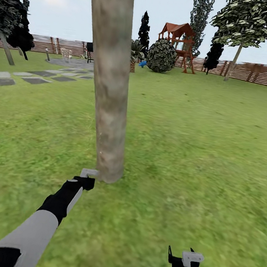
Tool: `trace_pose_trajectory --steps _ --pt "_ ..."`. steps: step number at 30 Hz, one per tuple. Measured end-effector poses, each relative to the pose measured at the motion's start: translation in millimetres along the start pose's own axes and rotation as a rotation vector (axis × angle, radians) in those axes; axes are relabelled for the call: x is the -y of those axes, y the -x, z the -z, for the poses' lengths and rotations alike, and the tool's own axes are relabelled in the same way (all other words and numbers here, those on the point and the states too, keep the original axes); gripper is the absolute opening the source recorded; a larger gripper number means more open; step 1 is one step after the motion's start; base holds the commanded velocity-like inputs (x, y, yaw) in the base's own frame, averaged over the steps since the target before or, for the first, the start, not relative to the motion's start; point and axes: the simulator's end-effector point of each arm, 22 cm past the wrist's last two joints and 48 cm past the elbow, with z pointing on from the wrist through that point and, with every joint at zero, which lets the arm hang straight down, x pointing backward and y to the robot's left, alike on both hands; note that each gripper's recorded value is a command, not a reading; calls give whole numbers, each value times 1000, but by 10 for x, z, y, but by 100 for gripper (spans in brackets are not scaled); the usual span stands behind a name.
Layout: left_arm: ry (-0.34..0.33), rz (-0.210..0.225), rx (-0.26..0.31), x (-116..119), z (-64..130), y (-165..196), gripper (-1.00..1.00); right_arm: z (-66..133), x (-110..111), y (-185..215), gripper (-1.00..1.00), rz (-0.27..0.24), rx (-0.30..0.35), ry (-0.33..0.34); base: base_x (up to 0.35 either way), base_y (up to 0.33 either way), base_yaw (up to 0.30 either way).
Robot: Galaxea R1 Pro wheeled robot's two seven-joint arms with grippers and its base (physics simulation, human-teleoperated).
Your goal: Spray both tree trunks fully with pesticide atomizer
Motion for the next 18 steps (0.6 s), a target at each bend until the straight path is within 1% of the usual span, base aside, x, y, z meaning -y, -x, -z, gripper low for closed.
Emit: trace_pose_trajectory --steps 2,5,6,7,8,11,13,17,18 --pt "0 0 0 0 0 -2 -100 0 0 0 100 0 0 0 316 0 -248" --pt "-3 1 -2 18 -1 -12 -100 0 0 0 100 0 0 0 103 0 -73" --pt "-11 4 -3 70 2 -15 -100 0 1 0 100 0 0 0 26 0 -19" --pt "-23 8 -3 157 7 -13 -100 0 1 0 100 0 0 0 9 0 -6" --pt "-43 5 -2 307 18 -8 -100 1 1 -1 100 0 0 0 4 0 -3" --pt "-78 -44 5 587 54 35 -100 1 1 -2 100 0 0 0 1 0 -1" --pt "-105 -64 10 787 85 57 -100 1 1 -3 100 0 -1 0 0 0 0" --pt "-104 -77 5 756 74 40 -100 1 0 -3 100 0 -1 0 0 0 0" --pt "-98 -81 6 688 64 60 -100 2 0 -5 100 0 -1 0 0 0 0"
